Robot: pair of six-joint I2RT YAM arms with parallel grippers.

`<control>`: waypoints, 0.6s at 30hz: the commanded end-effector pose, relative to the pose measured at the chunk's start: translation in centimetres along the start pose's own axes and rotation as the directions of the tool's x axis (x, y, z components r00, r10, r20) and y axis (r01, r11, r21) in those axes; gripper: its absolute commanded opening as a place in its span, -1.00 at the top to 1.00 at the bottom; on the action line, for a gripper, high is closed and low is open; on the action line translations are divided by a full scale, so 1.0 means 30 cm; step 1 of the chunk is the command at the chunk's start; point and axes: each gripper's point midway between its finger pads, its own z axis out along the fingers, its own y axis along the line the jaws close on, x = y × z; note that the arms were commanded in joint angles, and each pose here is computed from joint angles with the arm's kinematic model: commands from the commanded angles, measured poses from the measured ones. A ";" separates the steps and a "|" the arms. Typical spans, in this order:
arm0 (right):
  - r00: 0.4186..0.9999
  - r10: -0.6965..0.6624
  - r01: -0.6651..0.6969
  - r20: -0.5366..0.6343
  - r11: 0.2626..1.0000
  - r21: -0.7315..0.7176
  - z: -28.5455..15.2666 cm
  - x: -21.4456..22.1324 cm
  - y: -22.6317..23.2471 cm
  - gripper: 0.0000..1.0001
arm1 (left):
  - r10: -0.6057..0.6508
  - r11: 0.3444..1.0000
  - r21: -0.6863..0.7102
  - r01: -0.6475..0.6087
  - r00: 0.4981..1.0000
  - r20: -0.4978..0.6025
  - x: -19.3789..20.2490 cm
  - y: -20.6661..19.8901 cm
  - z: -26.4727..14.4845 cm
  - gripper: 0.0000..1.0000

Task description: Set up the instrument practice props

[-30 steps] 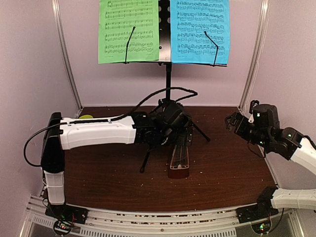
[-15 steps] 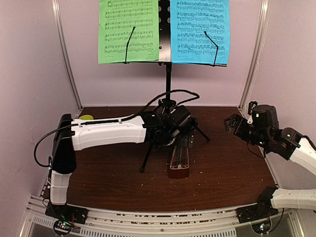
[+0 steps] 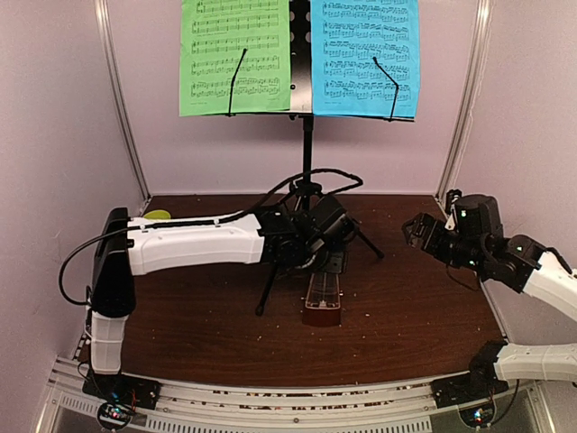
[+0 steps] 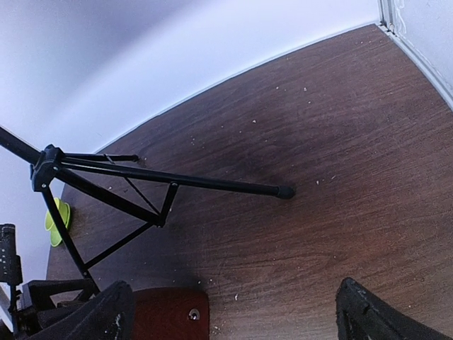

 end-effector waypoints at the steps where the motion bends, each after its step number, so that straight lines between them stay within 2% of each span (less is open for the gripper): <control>1: 1.000 -0.009 0.008 -0.001 0.998 -0.064 0.001 0.008 0.026 -1.00 | 0.059 0.998 -0.004 -0.059 0.998 0.009 -0.010 0.061 -0.034 -0.16; 5: 1.000 -0.009 0.008 -0.015 0.993 -0.114 0.005 0.029 0.045 -1.00 | 0.109 0.994 0.027 -0.109 0.994 0.028 -0.018 0.060 -0.061 0.00; 11: 0.999 -0.009 0.001 -0.050 0.989 -0.151 0.024 0.074 0.052 -1.00 | 0.176 0.982 0.066 -0.179 0.984 0.037 -0.010 0.051 -0.077 0.00; 13: 0.998 -0.011 0.001 -0.060 0.988 -0.156 0.031 0.089 0.049 -1.00 | 0.184 0.980 0.069 -0.186 0.982 0.033 -0.003 0.050 -0.071 -0.21; 15: 0.998 -0.013 0.002 -0.069 0.987 -0.161 0.035 0.103 0.045 -1.00 | 0.192 0.979 0.071 -0.193 0.981 0.026 0.005 0.047 -0.063 -0.57; 16: 0.997 -0.013 0.001 -0.073 0.987 -0.163 0.036 0.110 0.043 -1.00 | 0.194 0.978 0.074 -0.195 0.981 0.021 0.011 0.045 -0.058 -0.67; 18: 0.997 -0.012 -0.001 -0.075 0.986 -0.166 0.039 0.119 0.039 -1.00 | 0.196 0.978 0.077 -0.195 0.981 0.007 0.026 0.045 -0.050 -0.74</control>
